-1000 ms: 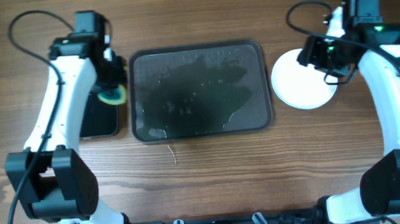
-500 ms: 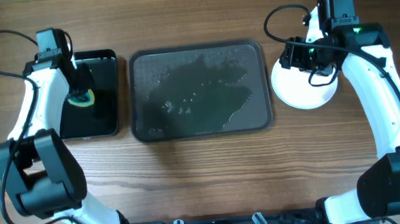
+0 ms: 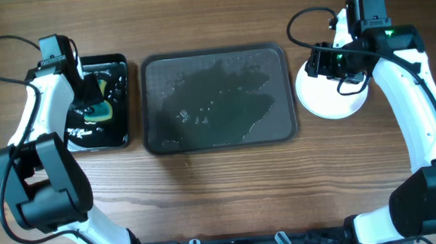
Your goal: Clean dirty plates on tray and stack at the side
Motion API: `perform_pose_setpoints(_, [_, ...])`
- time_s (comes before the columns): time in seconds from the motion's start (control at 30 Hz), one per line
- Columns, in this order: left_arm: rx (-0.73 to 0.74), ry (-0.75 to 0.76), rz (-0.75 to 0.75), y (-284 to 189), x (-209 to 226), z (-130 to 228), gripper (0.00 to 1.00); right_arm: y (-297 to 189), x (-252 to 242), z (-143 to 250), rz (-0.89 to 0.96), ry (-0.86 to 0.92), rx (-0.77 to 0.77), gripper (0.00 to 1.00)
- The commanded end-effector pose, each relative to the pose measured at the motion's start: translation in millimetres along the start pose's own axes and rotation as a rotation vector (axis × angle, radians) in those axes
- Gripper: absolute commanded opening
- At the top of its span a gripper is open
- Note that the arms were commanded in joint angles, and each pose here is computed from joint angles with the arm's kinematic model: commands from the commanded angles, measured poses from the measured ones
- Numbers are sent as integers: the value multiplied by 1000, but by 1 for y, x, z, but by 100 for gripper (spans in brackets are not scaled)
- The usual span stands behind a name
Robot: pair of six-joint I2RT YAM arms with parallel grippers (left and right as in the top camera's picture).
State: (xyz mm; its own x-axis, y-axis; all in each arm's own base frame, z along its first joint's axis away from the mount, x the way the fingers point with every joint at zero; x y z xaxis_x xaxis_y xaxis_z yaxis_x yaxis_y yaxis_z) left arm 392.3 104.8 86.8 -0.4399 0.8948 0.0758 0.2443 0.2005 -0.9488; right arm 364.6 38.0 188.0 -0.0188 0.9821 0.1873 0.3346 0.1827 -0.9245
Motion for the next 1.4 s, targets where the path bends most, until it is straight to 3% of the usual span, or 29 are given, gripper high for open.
perform_pose_setpoints(0.0, [-169,25,43,-75,-13,-30,56,-9,-1,-8,20,-61,-20,65])
perform_pose_setpoints(0.03, [-195,30,53,-89,-15,-32,63,-14,0,-10,20,-66,-28,66])
perform_pose_setpoints(0.07, [-245,34,73,-113,-20,-35,100,-22,2,-12,19,-72,-42,67])
perform_pose_setpoints(0.33, [-449,91,180,-204,-44,-23,100,-108,13,-18,42,-115,-223,82])
perform_pose_setpoints(0.37, [-458,95,185,-209,-45,-22,100,-119,15,-16,42,-118,-249,86])
perform_pose_setpoints(0.4, [-464,96,189,-211,-46,-21,100,-132,16,-14,46,-119,-285,100])
perform_pose_setpoints(0.87, [-463,98,190,-211,-47,-21,100,-284,36,63,21,-174,-742,100])
perform_pose_setpoints(1.03, [-463,98,190,-211,-47,-21,100,-303,37,83,18,-183,-804,100])
perform_pose_setpoints(1.37, [-463,98,190,-211,-47,-21,100,-296,33,93,38,-182,-771,100])
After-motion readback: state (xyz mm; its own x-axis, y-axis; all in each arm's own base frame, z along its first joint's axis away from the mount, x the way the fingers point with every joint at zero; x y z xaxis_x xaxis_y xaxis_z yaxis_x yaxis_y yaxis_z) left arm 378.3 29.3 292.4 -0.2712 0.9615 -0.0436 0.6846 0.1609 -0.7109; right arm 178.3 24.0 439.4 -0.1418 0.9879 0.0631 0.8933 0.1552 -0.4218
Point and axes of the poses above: each gripper's point midway between its finger pads, its own y axis out along the fingers, its own x axis along the line the jaws close on, z = x × y, the point moved 3 cm from there along -y, back along the fingers, and after that the axes turned 9 degrees about -y, right-handed, at the moved point
